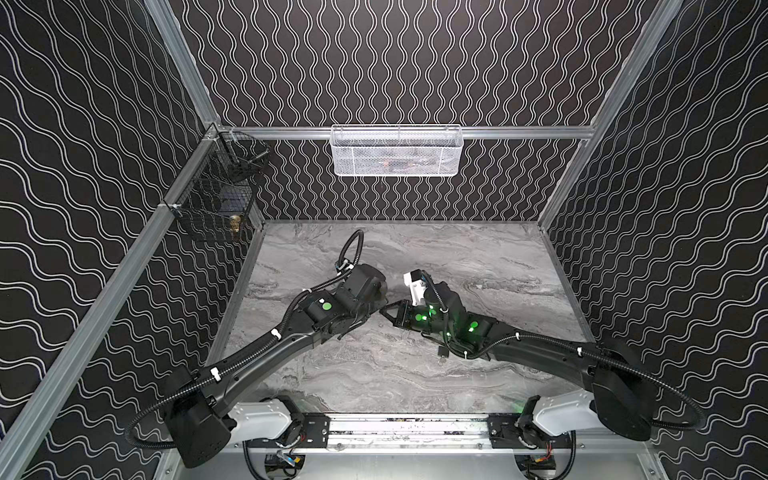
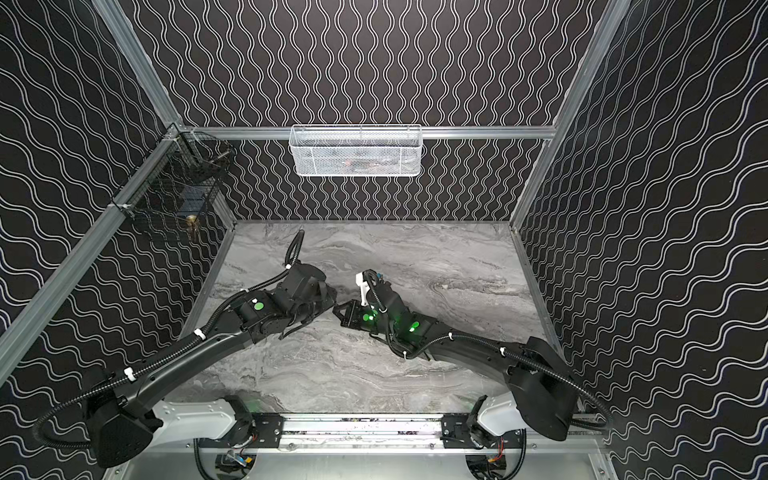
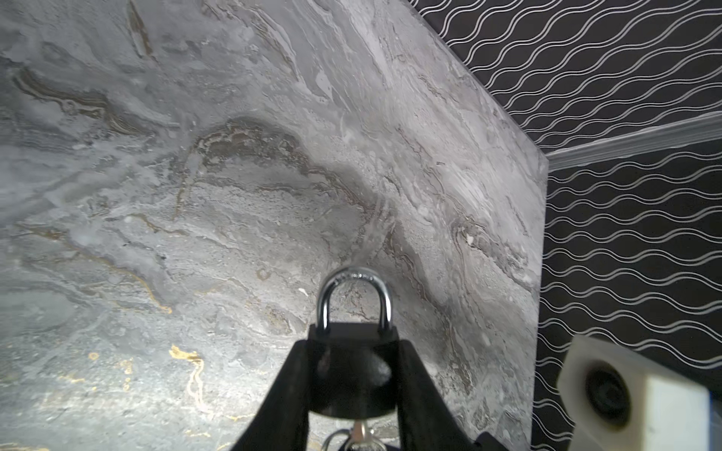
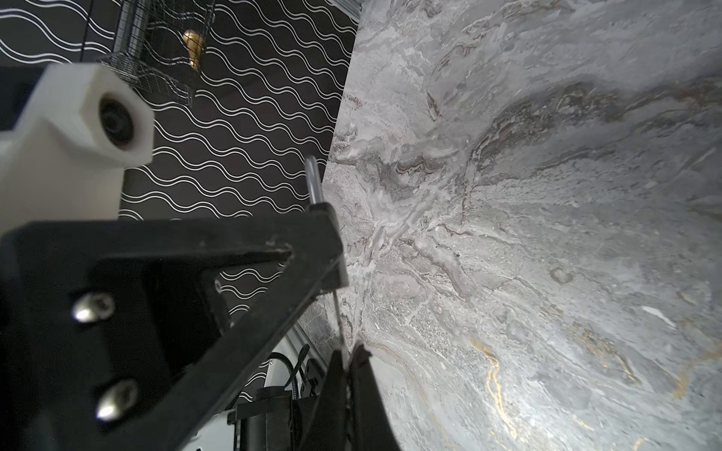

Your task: Unlock with the key

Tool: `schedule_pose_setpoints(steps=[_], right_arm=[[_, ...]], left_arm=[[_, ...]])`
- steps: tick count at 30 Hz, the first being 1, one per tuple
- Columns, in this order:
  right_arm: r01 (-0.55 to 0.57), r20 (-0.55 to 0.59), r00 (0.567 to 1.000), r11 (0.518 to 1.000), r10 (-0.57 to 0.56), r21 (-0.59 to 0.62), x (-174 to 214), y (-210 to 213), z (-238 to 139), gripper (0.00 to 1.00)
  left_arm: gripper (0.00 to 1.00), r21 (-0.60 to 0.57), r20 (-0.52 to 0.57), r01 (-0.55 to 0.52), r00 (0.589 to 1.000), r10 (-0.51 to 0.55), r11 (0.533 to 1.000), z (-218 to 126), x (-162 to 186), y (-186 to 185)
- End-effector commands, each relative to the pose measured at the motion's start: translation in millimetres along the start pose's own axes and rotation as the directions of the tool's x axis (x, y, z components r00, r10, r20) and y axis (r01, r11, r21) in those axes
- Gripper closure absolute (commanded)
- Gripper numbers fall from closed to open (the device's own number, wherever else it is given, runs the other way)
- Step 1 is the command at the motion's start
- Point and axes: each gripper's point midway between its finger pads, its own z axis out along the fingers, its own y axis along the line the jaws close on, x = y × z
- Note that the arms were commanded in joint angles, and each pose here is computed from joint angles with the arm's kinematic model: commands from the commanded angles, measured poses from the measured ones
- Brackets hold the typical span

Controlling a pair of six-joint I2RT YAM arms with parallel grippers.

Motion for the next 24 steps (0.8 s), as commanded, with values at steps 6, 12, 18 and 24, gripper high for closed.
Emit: schedule_pose_setpoints(steps=[6, 12, 18, 24], right_arm=[[0.101, 0.116, 0.99, 0.97, -0.076, -0.22, -31.2, 60.9, -17.3, 1.0], [0.088, 0.112, 0.991, 0.981, -0.068, -0.176, -28.4, 44.3, -23.2, 1.0], [0.077, 0.098, 0.993, 0.979, -0.06, -0.188, -23.4, 44.8, -30.9, 1.0], [0.069, 0.067, 0.996, 0.977, -0.057, -0.201, -18.8, 46.3, -25.8, 1.0]], left_arm=[[1.0, -0.039, -0.121, -0.071, 0.99, 0.065, 0.997, 2.2, 24.3, 12.6], [1.0, -0.047, -0.085, -0.053, 0.995, 0.049, 0.997, -3.2, 16.0, 16.2], [1.0, -0.078, -0.058, -0.042, 0.998, 0.037, 0.996, -2.7, 10.2, 22.2], [1.0, -0.046, -0.065, 0.0, 0.998, -0.003, 0.999, -0.6, 12.9, 17.1]])
